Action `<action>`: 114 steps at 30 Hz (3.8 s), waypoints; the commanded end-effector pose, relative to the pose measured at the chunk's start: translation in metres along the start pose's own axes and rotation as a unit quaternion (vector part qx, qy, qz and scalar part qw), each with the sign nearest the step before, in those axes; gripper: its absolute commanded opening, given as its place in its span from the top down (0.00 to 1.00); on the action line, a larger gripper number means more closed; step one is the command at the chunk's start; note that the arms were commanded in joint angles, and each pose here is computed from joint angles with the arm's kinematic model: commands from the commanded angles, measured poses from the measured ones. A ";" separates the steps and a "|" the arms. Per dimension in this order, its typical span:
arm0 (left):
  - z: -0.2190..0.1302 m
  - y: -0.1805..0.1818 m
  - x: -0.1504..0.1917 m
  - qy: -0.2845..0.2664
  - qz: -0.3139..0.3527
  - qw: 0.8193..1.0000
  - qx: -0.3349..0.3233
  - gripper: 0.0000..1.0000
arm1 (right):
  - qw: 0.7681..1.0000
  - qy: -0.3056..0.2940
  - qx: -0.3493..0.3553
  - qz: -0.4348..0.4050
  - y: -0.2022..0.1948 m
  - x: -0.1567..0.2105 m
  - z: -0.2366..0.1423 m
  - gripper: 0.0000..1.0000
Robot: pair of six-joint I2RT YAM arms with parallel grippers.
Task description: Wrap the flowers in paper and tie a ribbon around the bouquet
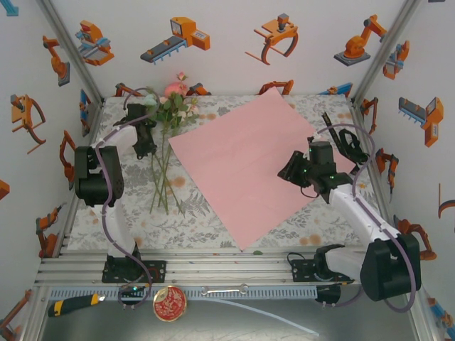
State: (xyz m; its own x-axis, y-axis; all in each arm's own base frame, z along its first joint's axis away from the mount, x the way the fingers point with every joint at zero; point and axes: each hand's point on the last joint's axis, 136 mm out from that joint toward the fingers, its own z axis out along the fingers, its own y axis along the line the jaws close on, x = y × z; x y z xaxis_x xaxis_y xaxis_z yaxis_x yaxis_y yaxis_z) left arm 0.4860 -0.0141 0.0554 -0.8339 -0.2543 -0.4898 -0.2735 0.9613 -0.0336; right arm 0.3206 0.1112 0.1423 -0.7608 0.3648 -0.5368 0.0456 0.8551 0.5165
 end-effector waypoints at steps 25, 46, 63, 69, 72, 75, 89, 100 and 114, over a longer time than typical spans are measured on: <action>-0.016 0.008 0.001 0.038 0.020 0.999 0.013 0.97 | 0.999 -0.036 -0.034 0.009 0.024 -0.015 -0.039 0.57; -0.234 -0.290 -0.035 -0.171 0.115 0.901 0.382 1.00 | 0.997 -0.076 -0.034 -0.009 0.024 -0.019 -0.060 0.45; -0.079 -0.399 0.056 -0.059 0.191 0.936 0.290 1.00 | 0.998 -0.048 -0.035 -0.026 0.021 -0.010 -0.044 0.40; -0.056 -0.403 0.067 -0.057 0.207 0.934 0.287 0.82 | 0.998 -0.052 -0.036 -0.029 0.022 -0.012 -0.047 0.40; -0.081 -0.397 0.052 -0.078 0.208 0.932 0.285 0.68 | 0.997 -0.055 -0.033 -0.030 0.021 -0.011 -0.049 0.40; -0.119 -0.375 0.024 -0.116 0.194 0.934 0.277 0.68 | 0.998 -0.056 -0.028 -0.030 0.019 -0.010 -0.051 0.40; -0.069 -0.148 -0.002 -0.094 -0.067 0.987 0.114 0.69 | 0.997 -0.060 -0.030 -0.027 0.018 -0.008 -0.056 0.40; -0.031 -0.182 0.029 -0.037 -0.101 0.990 0.090 0.57 | 0.998 -0.059 -0.021 -0.022 0.014 -0.006 -0.056 0.40; 0.002 -0.187 0.056 0.010 -0.030 0.999 0.019 0.75 | 0.998 -0.065 -0.015 -0.023 0.012 -0.008 -0.057 0.39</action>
State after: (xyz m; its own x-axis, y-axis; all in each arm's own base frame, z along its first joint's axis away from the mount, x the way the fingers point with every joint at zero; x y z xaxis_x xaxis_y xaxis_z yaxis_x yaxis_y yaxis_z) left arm 0.5026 -0.2147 0.0498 -0.7809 -0.3692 -0.5039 -0.3163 0.9293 -0.1907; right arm 0.2920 0.1001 0.1912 -0.6815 0.3761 -0.6277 -0.0091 0.8534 0.5212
